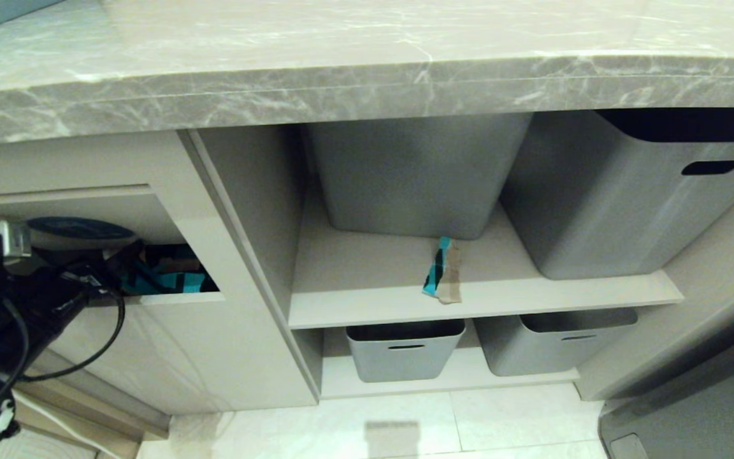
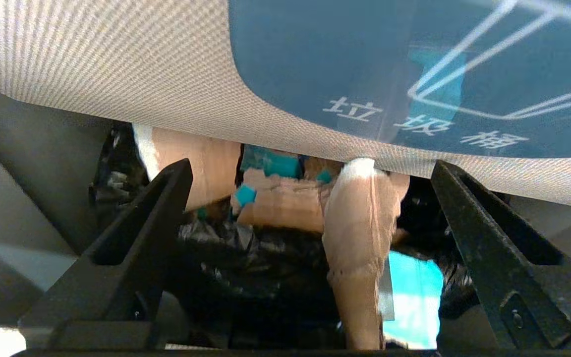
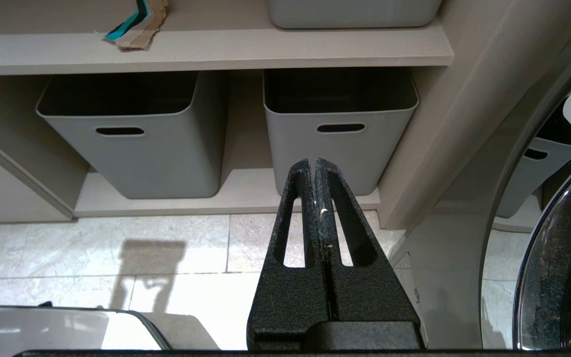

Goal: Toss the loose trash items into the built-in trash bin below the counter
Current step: Put the garbage in the trash can

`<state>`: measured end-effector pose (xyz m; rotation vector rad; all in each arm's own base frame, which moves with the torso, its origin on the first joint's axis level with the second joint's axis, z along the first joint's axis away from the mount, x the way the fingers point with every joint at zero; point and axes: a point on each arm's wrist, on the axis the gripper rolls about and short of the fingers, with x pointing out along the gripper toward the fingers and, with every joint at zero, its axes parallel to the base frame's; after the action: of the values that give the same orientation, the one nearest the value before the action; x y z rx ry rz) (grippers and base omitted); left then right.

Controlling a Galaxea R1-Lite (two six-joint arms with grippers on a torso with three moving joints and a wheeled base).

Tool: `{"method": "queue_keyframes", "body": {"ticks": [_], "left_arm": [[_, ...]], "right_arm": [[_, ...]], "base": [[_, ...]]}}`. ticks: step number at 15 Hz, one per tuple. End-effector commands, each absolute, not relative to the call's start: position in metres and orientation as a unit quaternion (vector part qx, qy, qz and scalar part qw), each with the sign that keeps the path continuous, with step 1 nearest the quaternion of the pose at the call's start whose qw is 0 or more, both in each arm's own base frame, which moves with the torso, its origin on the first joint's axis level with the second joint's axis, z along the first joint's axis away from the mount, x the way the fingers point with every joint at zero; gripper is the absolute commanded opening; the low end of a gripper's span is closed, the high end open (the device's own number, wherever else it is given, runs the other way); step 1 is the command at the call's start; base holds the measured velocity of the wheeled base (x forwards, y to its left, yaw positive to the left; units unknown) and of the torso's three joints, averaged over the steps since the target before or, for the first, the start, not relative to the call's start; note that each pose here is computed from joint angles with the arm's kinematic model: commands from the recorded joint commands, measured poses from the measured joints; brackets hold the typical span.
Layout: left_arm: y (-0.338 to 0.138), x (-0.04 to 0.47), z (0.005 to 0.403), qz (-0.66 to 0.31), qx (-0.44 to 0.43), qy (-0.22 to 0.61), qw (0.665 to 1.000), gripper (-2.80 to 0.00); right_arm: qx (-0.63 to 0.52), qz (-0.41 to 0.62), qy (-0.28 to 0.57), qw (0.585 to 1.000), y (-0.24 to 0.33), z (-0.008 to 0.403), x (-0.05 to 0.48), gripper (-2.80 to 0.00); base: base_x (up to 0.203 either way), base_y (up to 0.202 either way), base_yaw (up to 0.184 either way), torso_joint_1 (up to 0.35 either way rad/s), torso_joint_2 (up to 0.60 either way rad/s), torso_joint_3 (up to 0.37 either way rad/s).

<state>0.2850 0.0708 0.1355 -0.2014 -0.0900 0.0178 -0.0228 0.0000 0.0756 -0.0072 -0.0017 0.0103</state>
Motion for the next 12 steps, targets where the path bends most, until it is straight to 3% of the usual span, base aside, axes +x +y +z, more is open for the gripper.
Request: {"method": "queue_keyframes", "body": {"ticks": [1, 8, 12], "left_arm": [[0.069, 0.278, 0.138, 0.009, -0.101, -0.047, 0.994, 0.0], [0.051, 0.206, 0.14, 0.011, -0.106, -0.027, 0.994, 0.0], [0.039, 0.162, 0.152, 0.01, -0.097, -0.058, 0.994, 0.0]], "right_arm": [[-0.004, 0.005, -0.002, 1.0, 0.0, 0.076, -0.023, -2.8], [-0.004, 0.005, -0.002, 1.0, 0.0, 0.076, -0.023, -2.8], [-0.004, 0.005, -0.002, 1.0, 0.0, 0.076, -0.023, -2.8]], "base": [[0.0, 0.0, 0.0, 0.0, 0.0, 0.0], [0.0, 0.0, 0.0, 0.0, 0.0, 0.0], [0.0, 0.0, 0.0, 0.0, 0.0, 0.0]]}}
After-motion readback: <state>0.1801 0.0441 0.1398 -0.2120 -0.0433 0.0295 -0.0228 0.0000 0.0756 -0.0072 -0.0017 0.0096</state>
